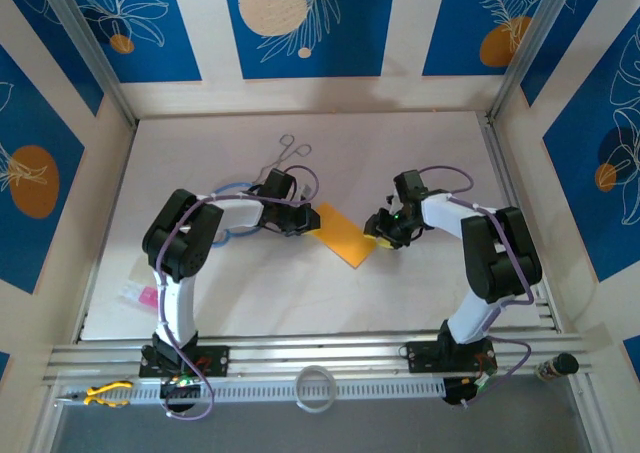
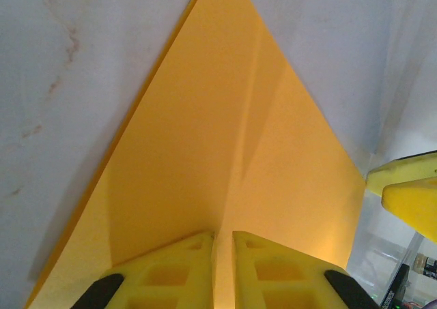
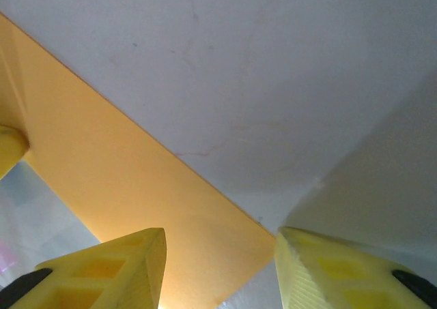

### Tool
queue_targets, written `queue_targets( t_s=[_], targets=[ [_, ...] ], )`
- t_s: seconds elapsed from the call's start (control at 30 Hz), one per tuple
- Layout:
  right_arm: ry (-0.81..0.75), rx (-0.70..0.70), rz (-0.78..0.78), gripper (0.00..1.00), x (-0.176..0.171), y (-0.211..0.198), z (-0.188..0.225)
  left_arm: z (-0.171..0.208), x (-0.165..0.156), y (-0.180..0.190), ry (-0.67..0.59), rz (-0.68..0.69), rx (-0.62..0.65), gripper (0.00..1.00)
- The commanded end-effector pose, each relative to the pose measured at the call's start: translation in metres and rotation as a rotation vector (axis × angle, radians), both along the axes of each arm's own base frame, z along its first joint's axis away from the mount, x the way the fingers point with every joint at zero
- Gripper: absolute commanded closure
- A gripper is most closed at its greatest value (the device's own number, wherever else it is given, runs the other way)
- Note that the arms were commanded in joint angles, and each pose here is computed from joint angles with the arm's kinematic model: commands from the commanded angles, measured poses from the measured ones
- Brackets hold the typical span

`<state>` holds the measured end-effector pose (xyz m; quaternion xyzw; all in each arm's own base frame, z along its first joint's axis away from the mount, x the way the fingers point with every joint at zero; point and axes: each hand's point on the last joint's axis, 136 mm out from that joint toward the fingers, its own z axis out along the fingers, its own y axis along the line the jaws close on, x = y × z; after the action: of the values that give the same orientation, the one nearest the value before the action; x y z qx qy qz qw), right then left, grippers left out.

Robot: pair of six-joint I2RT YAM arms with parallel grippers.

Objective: Fold a paper plane with a square sheet of paper (pick it up from the middle)
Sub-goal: Fold the triangle a second time at the center of the table.

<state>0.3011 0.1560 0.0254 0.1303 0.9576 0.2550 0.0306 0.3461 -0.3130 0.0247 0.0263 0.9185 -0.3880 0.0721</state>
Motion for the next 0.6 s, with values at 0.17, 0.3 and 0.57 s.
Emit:
queue_targets(
  t_s=[0.17, 0.3, 0.57],
  targets=[
    [-0.015, 0.074, 0.062, 0.54, 0.000, 0.023, 0.012, -0.019, -0.017, 0.007, 0.086, -0.005, 0.028, 0.84],
    [-0.027, 0.053, 0.073, 0.54, 0.000, 0.023, 0.019, -0.019, -0.017, 0.007, 0.085, -0.006, 0.029, 0.84],
    [-0.028, 0.058, 0.082, 0.57, -0.017, 0.027, 0.033, -0.019, -0.020, 0.009, 0.076, -0.037, 0.046, 0.84]
  ],
)
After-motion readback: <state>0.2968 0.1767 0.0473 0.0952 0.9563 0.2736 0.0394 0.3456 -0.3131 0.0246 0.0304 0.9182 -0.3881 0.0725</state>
